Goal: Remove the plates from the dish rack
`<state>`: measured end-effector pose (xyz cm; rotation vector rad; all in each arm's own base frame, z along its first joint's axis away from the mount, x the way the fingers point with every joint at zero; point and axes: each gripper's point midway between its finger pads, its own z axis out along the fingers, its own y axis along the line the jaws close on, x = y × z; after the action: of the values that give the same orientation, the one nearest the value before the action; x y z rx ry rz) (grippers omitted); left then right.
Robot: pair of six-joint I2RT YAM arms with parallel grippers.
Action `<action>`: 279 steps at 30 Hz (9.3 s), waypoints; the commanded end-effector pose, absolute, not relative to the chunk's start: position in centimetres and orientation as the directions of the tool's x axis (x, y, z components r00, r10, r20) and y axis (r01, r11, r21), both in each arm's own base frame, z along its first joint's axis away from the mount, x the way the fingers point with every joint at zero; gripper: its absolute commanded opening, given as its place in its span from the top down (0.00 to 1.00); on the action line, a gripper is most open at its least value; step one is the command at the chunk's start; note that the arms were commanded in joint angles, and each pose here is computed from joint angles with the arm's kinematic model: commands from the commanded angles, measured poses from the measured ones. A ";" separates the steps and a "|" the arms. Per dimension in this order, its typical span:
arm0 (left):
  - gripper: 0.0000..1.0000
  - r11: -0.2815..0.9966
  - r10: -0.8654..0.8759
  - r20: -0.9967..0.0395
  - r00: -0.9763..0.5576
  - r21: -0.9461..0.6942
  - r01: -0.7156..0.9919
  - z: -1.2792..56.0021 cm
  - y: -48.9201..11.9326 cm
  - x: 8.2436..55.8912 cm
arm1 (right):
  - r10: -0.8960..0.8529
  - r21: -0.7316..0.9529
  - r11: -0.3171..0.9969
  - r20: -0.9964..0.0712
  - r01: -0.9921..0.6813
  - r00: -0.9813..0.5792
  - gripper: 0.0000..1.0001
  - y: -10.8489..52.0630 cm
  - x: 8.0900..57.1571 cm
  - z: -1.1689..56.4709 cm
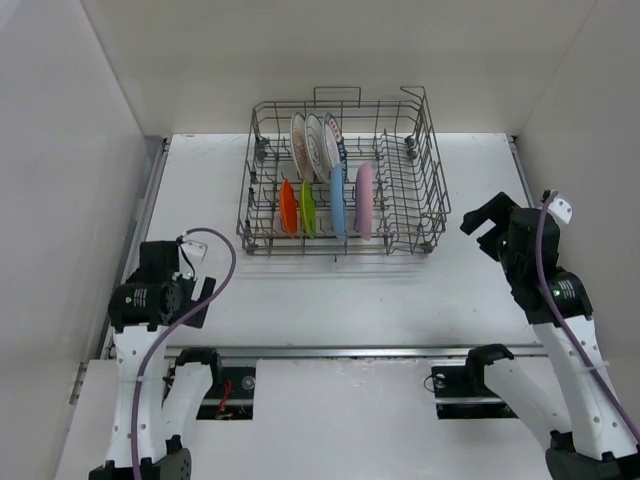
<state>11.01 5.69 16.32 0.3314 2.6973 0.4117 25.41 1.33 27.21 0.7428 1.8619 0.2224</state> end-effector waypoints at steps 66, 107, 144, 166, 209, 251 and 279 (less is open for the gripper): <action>1.00 0.969 0.245 -0.872 -0.423 0.214 0.121 27.6 -16.3 58.1 | 0.261 0.137 0.928 -0.902 0.346 -0.344 0.10 6.4 49.3 24.4; 1.00 0.949 -0.132 -0.834 -0.536 0.049 -0.310 32.5 7.8 47.8 | 0.049 0.316 0.816 -0.873 -0.485 -0.486 0.19 23.8 41.1 28.7; 1.00 0.939 -0.343 -0.492 -0.800 -0.173 -0.296 10.1 11.2 46.9 | -0.015 0.097 0.944 -0.943 -0.315 -0.332 1.00 22.3 42.7 35.1; 0.45 0.959 -0.280 -0.347 -0.895 -0.068 -0.273 6.2 13.9 45.3 | -0.036 0.013 0.957 -0.986 -0.290 -0.163 1.00 25.0 35.7 44.1; 0.13 0.988 -0.014 -0.650 -0.760 -0.126 0.090 27.0 4.3 36.0 | -0.651 -0.272 0.702 -0.620 -0.658 -0.438 0.79 41.4 13.3 7.5; 0.14 0.950 0.312 -0.879 -0.362 0.281 0.136 29.5 -18.8 57.2 | 0.242 0.088 0.932 -0.874 0.352 -0.422 0.09 6.2 50.3 28.4; 0.17 0.970 0.117 -0.903 -0.414 0.015 0.241 29.1 -21.3 57.2 | 0.254 0.121 0.951 -0.831 0.285 -0.495 0.35 6.1 52.5 23.1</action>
<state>57.48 -22.02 22.55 0.3318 2.1166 -0.1324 52.53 5.33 23.34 0.4057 2.1032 -0.0920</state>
